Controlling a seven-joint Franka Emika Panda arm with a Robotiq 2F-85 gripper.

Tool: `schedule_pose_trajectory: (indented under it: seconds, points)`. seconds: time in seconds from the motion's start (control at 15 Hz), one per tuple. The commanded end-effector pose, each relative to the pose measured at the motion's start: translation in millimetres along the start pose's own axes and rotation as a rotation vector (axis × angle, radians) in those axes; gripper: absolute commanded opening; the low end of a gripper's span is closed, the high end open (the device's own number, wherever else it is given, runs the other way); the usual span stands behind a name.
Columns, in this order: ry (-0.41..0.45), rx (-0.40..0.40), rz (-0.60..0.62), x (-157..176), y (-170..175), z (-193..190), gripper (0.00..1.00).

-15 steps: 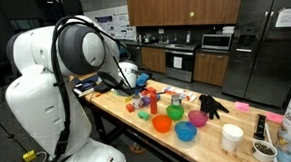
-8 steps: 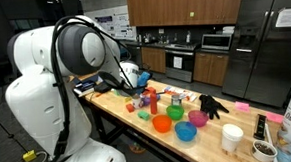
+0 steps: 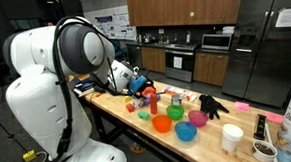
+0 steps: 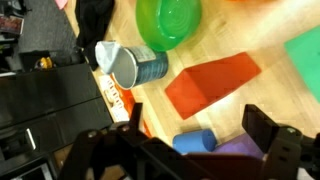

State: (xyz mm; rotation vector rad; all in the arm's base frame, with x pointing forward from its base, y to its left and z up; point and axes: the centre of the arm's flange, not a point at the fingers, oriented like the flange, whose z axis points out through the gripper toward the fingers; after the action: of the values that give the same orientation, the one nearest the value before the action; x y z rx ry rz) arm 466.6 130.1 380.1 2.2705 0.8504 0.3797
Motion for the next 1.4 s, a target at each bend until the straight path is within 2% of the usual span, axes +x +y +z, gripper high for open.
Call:
schedule_pose_trajectory:
  seconds: [0.0,0.4,0.8,1.0,1.13,1.33]
  points:
    - [-0.1,0.077,0.036,1,2,-18,1.0]
    - [-0.104,0.097,0.092,6,2,-23,1.0]
    - [-0.101,0.187,0.192,11,1,-28,1.0]
    - [-0.062,0.162,0.176,10,2,-27,1.0]
    - [-0.02,0.116,0.153,11,3,-25,0.74]
    - [0.026,0.08,0.133,13,5,-25,0.52]
